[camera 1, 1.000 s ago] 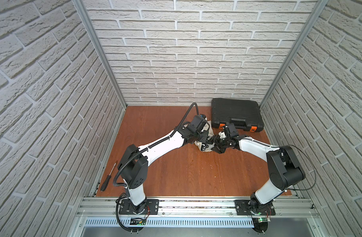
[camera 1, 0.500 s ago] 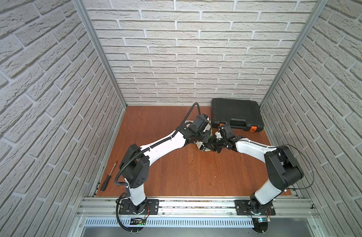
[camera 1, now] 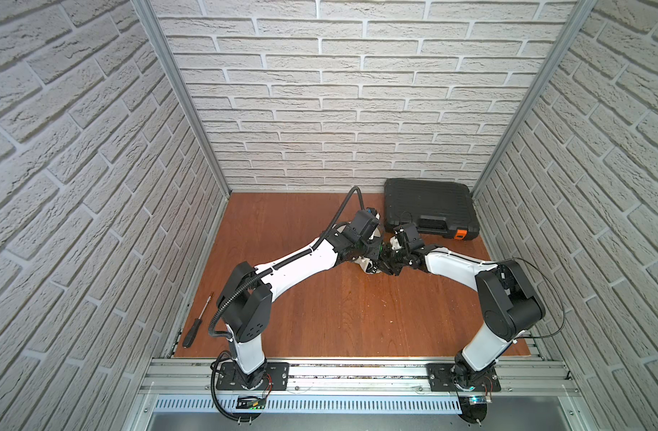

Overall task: Pack away hair dryers
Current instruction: Place the hair dryer in the drawstring bag, then pull the drawstrings on both sides of the drawstring bag.

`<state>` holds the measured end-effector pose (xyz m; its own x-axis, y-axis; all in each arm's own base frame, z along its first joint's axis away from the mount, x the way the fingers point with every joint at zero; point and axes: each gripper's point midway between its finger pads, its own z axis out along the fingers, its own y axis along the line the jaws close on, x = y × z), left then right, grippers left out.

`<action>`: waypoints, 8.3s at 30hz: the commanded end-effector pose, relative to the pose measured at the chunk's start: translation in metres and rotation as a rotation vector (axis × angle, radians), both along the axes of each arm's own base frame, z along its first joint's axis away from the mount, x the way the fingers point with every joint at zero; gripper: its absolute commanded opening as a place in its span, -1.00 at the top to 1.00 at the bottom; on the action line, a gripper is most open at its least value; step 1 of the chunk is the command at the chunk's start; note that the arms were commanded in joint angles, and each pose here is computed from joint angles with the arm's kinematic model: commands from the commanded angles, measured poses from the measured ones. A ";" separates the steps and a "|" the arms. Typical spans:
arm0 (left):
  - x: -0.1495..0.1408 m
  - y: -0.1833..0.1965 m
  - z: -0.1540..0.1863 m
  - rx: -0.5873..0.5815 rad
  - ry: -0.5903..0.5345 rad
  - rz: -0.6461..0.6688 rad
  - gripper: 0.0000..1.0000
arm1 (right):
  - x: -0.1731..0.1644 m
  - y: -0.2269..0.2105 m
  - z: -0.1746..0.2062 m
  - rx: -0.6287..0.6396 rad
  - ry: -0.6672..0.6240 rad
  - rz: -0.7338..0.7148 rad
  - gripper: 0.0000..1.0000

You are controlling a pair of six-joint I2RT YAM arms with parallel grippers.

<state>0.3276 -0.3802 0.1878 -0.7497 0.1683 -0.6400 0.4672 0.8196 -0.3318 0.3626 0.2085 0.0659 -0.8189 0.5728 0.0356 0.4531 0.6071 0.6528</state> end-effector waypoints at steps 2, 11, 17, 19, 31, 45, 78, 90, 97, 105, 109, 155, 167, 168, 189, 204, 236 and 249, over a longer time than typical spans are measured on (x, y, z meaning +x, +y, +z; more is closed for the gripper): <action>0.004 -0.008 0.032 -0.114 -0.065 0.012 1.00 | -0.004 0.002 -0.016 -0.025 -0.003 0.038 -0.02; -0.001 -0.006 0.029 -0.146 -0.054 0.028 1.00 | 0.008 0.009 -0.030 -0.017 -0.014 0.052 0.06; -0.003 -0.006 0.030 -0.152 -0.056 0.028 1.00 | 0.017 0.008 -0.025 0.009 -0.049 0.023 0.48; -0.003 -0.005 0.029 -0.157 -0.052 0.030 1.00 | 0.022 0.008 -0.018 0.014 -0.072 0.021 0.53; -0.011 0.011 0.016 -0.097 -0.040 0.037 1.00 | 0.030 0.002 -0.001 0.026 -0.119 0.031 0.64; -0.013 0.010 0.018 -0.113 -0.041 0.018 1.00 | 0.012 -0.007 -0.023 -0.165 -0.092 0.235 0.03; -0.013 0.037 0.003 -0.115 -0.026 0.073 1.00 | 0.043 0.030 0.000 0.065 -0.168 0.195 0.51; -0.043 0.008 -0.030 -0.017 0.044 -0.064 1.00 | 0.068 0.006 0.026 0.106 -0.148 0.068 0.63; -0.054 -0.021 -0.028 -0.044 0.049 -0.129 1.00 | 0.080 0.003 0.022 0.112 -0.119 -0.007 0.67; -0.042 -0.040 -0.006 -0.176 0.034 -0.106 1.00 | 0.082 -0.002 0.011 0.049 -0.145 -0.075 0.69; -0.028 -0.033 -0.004 -0.223 0.052 -0.037 1.00 | 0.080 0.004 0.009 0.051 -0.169 -0.104 0.64; 0.023 0.070 -0.017 -0.077 0.016 0.194 1.00 | -0.018 -0.020 0.051 -0.223 -0.100 0.160 0.48; 0.018 0.068 -0.020 -0.067 0.016 0.176 1.00 | -0.014 -0.034 0.060 -0.166 -0.171 0.088 0.54; 0.017 0.068 -0.020 -0.066 0.015 0.173 1.00 | -0.015 -0.041 0.059 -0.159 -0.164 0.064 0.47; -0.003 0.044 -0.027 -0.038 0.004 0.056 1.00 | 0.029 -0.085 0.032 -0.075 -0.140 -0.094 -0.17; -0.007 0.040 -0.027 -0.040 -0.005 0.042 1.00 | 0.050 -0.073 0.008 -0.039 -0.078 -0.149 -0.18; -0.024 0.035 -0.029 -0.001 -0.014 -0.013 -0.11 | 0.058 -0.078 -0.007 -0.091 -0.022 -0.222 0.95; -0.057 0.084 -0.024 0.222 -0.134 0.002 -0.96 | 0.056 -0.081 -0.012 -0.058 -0.002 -0.250 0.95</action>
<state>0.2773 -0.3207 0.1721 -0.6692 0.2734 -0.6910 0.5155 0.8406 -0.1666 0.4165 0.1279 0.0529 -0.6570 0.7539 -0.0071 0.5956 0.5247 0.6082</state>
